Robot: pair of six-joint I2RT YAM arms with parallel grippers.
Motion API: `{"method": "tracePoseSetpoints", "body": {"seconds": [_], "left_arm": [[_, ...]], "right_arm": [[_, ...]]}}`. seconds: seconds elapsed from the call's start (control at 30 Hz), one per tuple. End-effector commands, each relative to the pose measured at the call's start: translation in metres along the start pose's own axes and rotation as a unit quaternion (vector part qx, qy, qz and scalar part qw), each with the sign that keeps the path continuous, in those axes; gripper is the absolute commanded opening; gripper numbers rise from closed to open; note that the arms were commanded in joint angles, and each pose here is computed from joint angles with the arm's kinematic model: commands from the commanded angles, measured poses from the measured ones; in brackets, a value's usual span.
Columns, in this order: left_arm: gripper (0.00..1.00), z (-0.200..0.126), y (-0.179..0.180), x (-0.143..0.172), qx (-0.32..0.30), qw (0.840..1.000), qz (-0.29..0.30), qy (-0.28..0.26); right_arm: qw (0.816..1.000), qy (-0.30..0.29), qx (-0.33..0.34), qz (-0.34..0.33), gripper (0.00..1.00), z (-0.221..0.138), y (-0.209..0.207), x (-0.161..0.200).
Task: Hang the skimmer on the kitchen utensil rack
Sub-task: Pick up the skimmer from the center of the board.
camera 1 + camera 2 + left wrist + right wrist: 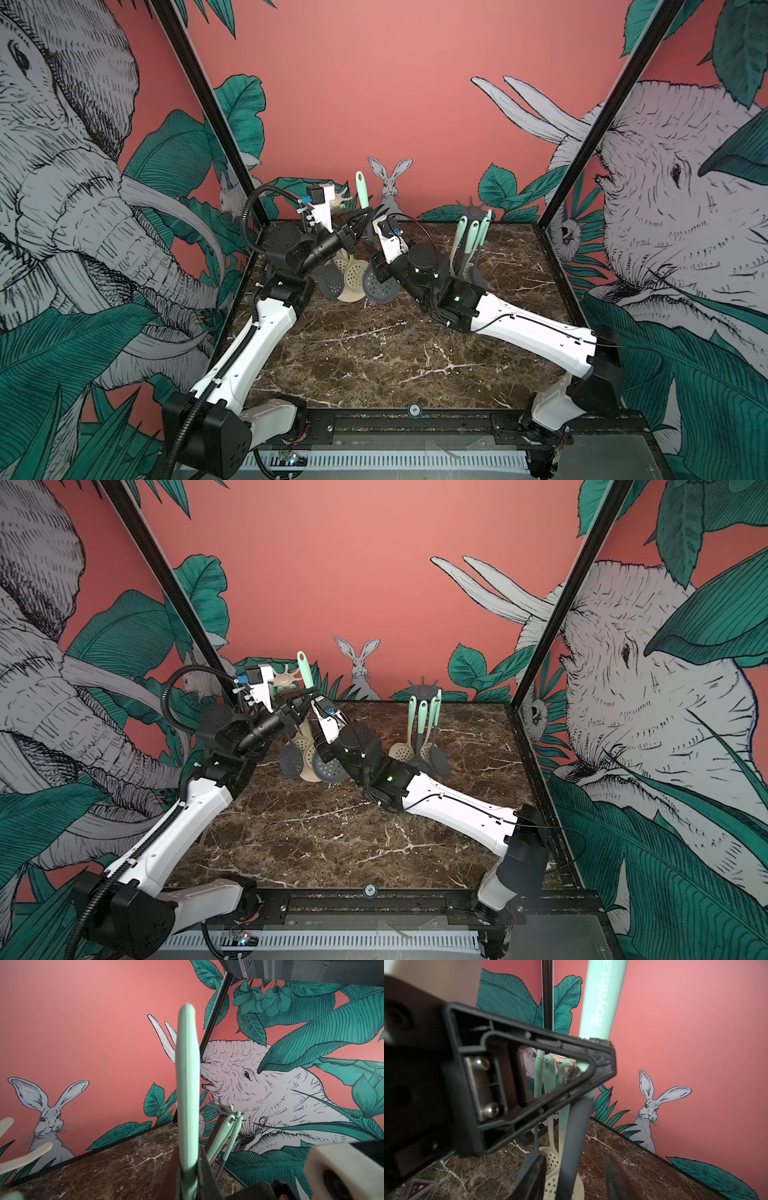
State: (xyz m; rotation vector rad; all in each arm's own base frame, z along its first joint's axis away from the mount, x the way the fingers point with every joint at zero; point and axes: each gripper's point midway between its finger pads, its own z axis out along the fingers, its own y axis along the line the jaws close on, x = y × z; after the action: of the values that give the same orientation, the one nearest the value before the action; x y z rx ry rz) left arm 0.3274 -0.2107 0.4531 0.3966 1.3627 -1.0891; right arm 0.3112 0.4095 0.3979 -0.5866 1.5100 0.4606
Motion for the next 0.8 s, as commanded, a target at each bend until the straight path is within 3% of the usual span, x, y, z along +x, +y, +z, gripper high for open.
{"method": "tracePoseSetpoints", "body": {"seconds": [0.0, 0.3, 0.43, 0.53, 0.67, 0.77], "left_arm": [[0.0, -0.009, -0.015, -0.017, 0.007, 0.999, 0.013, -0.031], [0.0, -0.014, -0.015, -0.017, -0.005, 0.999, 0.025, -0.03], [0.0, -0.017, -0.015, -0.02, -0.018, 0.999, 0.043, -0.027], [0.17, -0.022, -0.016, -0.025, -0.032, 0.997, 0.06, -0.028], [0.5, -0.027, -0.02, -0.033, -0.042, 0.995, 0.08, -0.033], [0.61, -0.029, -0.024, -0.037, -0.043, 0.994, 0.091, -0.036]], "right_arm": [[1.0, 0.002, 0.002, -0.003, 0.37, 0.01, -0.001, 0.0], [1.0, 0.011, -0.007, -0.016, 0.07, 0.015, -0.001, 0.007], [0.999, 0.012, -0.019, -0.034, 0.0, 0.012, -0.002, 0.007], [0.998, 0.012, -0.028, -0.046, 0.0, 0.01, -0.004, 0.009], [0.998, 0.001, -0.033, -0.045, 0.0, -0.001, -0.014, 0.0], [0.998, -0.003, -0.043, -0.043, 0.0, -0.005, -0.017, 0.0]]}}
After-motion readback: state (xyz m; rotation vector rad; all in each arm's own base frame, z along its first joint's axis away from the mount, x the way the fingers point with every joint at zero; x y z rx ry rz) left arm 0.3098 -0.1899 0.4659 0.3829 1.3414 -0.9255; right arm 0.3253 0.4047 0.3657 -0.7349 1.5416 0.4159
